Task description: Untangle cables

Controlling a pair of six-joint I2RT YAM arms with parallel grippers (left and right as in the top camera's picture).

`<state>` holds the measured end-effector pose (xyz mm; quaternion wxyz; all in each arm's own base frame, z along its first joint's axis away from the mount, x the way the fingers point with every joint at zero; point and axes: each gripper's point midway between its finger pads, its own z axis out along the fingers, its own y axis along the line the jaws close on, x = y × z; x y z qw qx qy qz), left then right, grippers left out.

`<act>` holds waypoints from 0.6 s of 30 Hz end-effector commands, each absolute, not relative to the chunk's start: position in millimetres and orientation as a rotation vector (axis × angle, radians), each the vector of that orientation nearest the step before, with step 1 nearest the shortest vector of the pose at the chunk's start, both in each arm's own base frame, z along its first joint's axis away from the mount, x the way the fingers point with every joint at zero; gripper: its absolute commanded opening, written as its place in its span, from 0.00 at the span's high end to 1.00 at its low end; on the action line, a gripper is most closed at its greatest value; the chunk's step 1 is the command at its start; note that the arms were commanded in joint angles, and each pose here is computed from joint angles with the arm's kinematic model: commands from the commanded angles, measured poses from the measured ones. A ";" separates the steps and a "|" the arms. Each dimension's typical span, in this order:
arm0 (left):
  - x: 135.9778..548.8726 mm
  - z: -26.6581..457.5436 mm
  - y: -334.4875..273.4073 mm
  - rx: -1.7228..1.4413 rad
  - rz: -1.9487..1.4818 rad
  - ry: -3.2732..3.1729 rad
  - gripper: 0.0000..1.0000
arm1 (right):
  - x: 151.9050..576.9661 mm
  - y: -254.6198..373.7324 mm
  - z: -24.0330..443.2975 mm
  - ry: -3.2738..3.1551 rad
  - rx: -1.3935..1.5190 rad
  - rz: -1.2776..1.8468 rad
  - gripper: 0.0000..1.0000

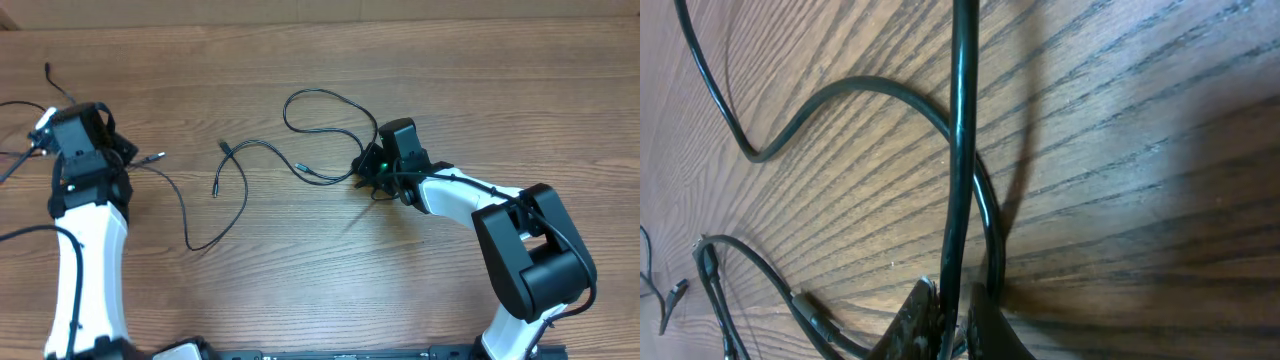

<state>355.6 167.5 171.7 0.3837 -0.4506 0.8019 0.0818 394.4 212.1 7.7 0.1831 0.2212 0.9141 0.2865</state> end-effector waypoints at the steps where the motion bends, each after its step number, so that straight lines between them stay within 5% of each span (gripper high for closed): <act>1: 355.8 154.7 172.1 -1.228 0.175 2.058 0.66 | 393.0 213.3 3.5 2.587 0.621 0.802 0.90; 2: 356.6 151.6 172.1 -1.231 0.171 2.065 0.30 | 393.0 213.3 3.5 2.587 0.621 0.802 0.90; 3: 358.4 151.0 170.4 -1.225 0.156 2.069 0.11 | 393.0 213.3 3.5 2.587 0.621 0.802 0.90; 4: 360.6 151.5 168.2 -1.219 0.134 2.070 0.04 | 393.0 213.3 3.5 2.587 0.621 0.802 0.90; 18: 388.2 184.0 30.8 -0.772 -0.851 2.228 0.00 | 393.0 213.3 3.5 2.587 0.621 0.802 0.85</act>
